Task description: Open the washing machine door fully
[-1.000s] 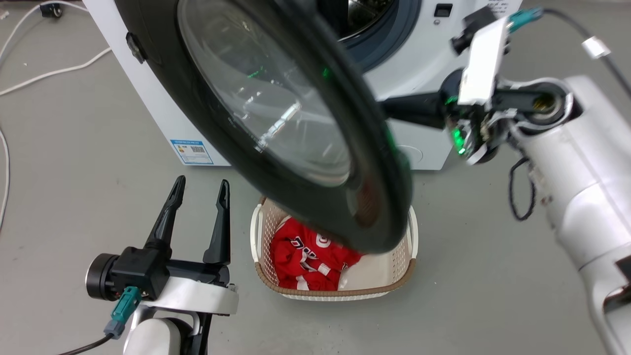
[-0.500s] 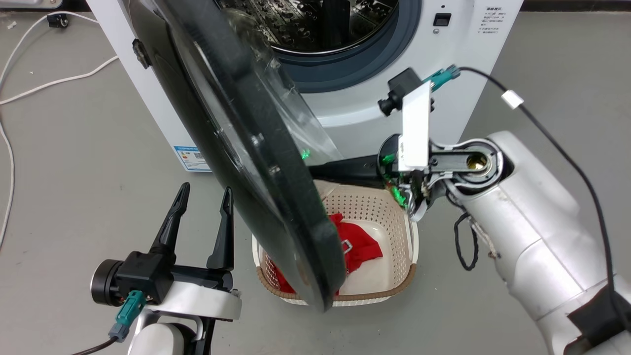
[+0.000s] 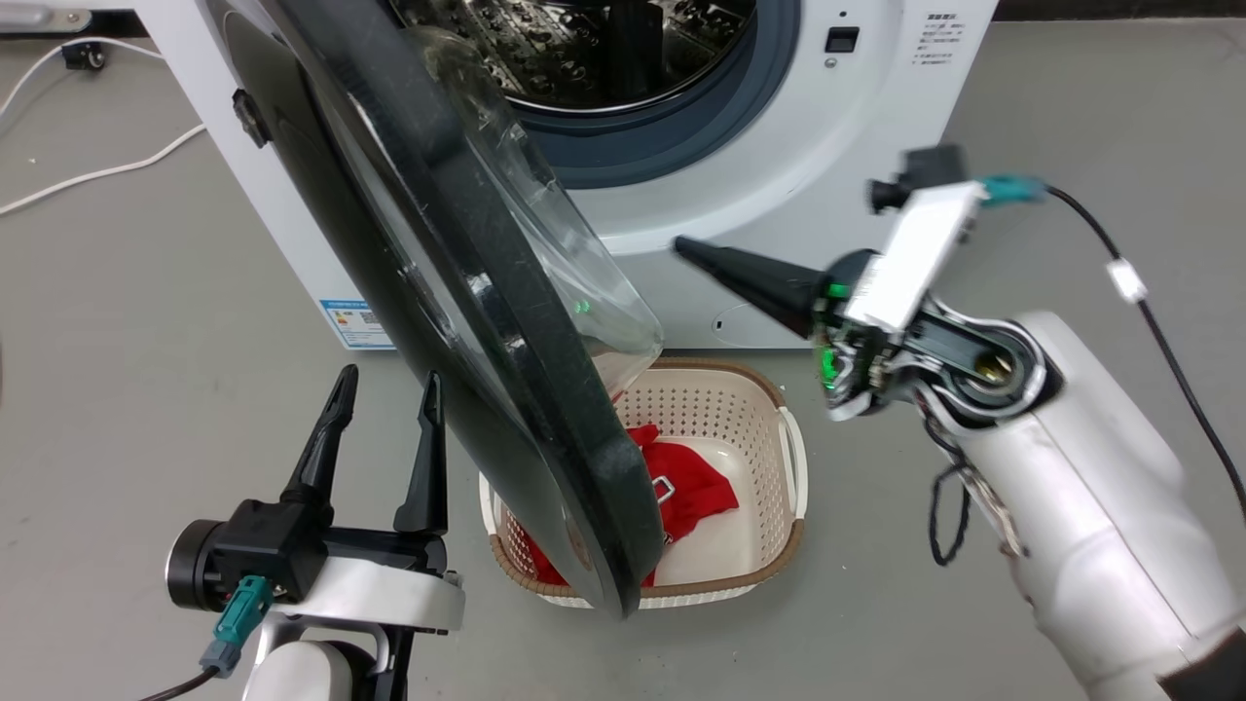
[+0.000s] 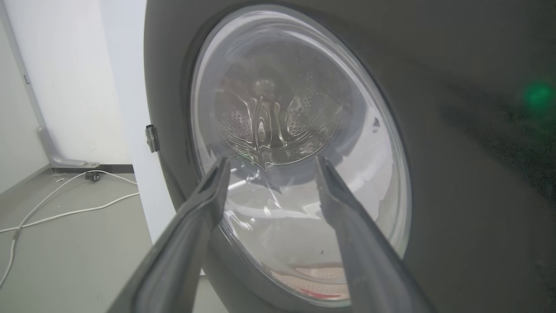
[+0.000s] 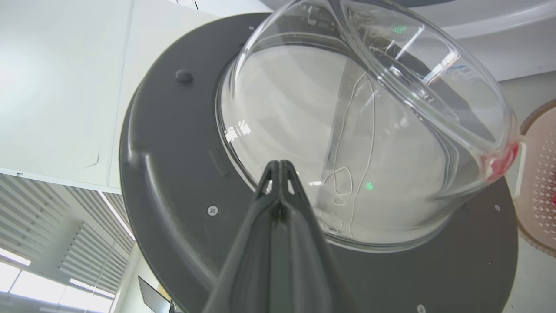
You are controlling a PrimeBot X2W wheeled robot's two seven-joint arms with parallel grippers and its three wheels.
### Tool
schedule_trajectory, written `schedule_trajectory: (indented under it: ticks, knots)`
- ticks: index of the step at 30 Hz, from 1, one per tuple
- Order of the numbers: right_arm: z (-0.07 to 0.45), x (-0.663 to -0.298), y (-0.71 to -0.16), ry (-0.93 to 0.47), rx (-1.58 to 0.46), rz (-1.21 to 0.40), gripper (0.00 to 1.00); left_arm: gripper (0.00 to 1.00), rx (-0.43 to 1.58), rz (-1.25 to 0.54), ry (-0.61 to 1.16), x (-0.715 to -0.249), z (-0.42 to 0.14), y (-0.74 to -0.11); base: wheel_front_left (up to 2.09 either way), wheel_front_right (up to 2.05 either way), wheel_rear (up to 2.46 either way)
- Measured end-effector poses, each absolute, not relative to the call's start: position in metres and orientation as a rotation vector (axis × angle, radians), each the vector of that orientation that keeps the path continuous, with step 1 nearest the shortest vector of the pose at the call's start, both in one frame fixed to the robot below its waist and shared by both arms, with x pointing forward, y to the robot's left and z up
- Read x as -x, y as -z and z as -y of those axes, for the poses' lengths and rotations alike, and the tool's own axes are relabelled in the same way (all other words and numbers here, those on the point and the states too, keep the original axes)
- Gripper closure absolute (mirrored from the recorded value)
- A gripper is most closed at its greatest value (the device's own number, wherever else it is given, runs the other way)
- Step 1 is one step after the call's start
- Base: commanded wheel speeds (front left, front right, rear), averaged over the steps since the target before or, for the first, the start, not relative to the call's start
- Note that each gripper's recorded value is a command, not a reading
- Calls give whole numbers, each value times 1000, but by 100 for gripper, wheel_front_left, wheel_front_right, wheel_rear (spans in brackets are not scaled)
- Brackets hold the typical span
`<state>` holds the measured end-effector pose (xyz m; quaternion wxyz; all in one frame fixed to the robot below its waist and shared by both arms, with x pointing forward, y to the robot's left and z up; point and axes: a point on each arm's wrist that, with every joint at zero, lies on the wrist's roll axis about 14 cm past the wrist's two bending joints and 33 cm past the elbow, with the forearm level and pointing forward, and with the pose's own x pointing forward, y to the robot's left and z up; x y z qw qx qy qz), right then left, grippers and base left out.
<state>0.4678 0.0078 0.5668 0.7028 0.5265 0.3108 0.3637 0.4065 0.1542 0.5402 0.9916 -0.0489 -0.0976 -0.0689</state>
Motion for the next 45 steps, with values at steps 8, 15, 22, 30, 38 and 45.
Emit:
schedule_trajectory:
  ticks: [8, 15, 22, 30, 38, 45]
  knots:
    - [87, -470, -537, -434, -1323, -373, 0, 0, 100, 196, 140, -404, -153, -541, 0, 0, 0]
    - [139, -450, -511, -183, -1325, -185, 0, 0, 98, 198, 138, -399, -154, -542, 0, 0, 0]
    - [181, -427, -493, 4, -1131, -24, 0, 0, 94, 206, 129, -394, -157, -545, 0, 0, 0]
    - [234, -417, -524, 87, -673, 168, 0, 0, 86, 213, 116, -390, -160, -548, 0, 0, 0]
    - [225, -400, -583, 49, -229, 337, 0, 0, 76, 225, 109, -389, -163, -552, 0, 0, 0]
    - [195, -382, -588, -30, 50, 334, 0, 0, 58, 231, 104, -390, -165, -553, 0, 0, 0]
